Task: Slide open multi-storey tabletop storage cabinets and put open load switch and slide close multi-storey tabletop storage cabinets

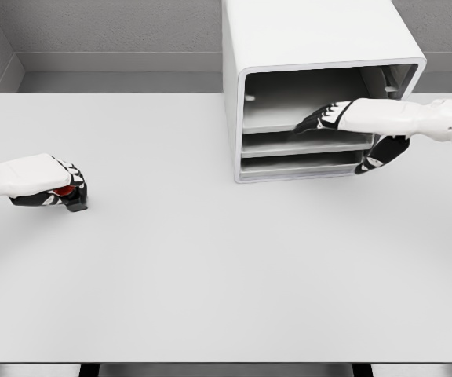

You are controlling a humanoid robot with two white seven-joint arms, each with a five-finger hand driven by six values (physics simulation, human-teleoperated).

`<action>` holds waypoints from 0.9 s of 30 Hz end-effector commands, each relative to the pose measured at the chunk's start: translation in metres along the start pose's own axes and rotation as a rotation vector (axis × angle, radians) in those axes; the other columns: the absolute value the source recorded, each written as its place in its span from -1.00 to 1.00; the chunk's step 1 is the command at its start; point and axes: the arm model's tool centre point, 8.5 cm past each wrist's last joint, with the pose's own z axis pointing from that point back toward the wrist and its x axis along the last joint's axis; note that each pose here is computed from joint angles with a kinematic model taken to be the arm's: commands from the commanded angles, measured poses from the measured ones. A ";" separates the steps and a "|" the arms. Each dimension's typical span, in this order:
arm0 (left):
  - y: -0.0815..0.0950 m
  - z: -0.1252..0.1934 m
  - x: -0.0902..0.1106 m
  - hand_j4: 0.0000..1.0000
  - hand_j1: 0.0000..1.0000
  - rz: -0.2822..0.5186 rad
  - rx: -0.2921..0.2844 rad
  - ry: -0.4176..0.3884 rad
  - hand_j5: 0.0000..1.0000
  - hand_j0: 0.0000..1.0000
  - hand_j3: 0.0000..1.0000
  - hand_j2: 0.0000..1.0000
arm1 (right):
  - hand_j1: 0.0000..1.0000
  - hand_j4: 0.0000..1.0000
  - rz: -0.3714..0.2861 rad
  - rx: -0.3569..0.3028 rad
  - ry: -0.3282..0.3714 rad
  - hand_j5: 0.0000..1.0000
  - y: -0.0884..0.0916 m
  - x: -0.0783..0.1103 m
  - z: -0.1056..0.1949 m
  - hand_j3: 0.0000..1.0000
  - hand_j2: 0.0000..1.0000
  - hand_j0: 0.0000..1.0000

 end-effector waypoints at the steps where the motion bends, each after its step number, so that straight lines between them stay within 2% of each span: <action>1: 0.002 0.000 0.001 -0.27 -0.27 0.002 0.007 -0.004 -0.27 -0.27 -0.27 -0.27 | 1.00 1.00 -0.012 0.003 -0.007 1.00 0.001 -0.001 -0.005 1.00 1.00 1.00; 7: 0.033 0.007 0.033 -0.26 -0.26 -0.047 0.076 -0.106 -0.26 -0.26 -0.26 -0.26 | 1.00 1.00 -0.021 0.017 -0.003 1.00 0.003 -0.005 -0.009 1.00 1.00 1.00; 10: 0.044 0.012 0.039 -0.27 -0.27 -0.071 0.095 -0.119 -0.27 -0.27 -0.27 -0.27 | 1.00 1.00 -0.031 0.013 0.021 1.00 0.003 -0.012 -0.006 1.00 1.00 1.00; 13: 0.068 0.019 0.050 -0.27 -0.27 -0.112 0.139 -0.153 -0.27 -0.27 -0.27 -0.27 | 1.00 1.00 -0.038 0.011 0.029 1.00 0.004 -0.016 -0.007 1.00 1.00 1.00; 15: 0.077 0.020 0.057 -0.27 -0.27 -0.134 0.155 -0.170 -0.27 -0.27 -0.27 -0.27 | 1.00 1.00 -0.046 0.012 0.041 1.00 0.004 -0.018 -0.007 1.00 1.00 1.00; 23: 0.094 0.022 0.073 -0.27 -0.27 -0.178 0.191 -0.211 -0.27 -0.27 -0.27 -0.27 | 1.00 1.00 -0.059 0.039 0.058 1.00 0.008 -0.022 -0.011 1.00 1.00 1.00; 27: 0.102 0.021 0.079 -0.27 -0.27 -0.198 0.212 -0.226 -0.27 -0.27 -0.27 -0.27 | 1.00 1.00 -0.044 0.056 0.044 1.00 0.009 -0.018 -0.014 1.00 1.00 1.00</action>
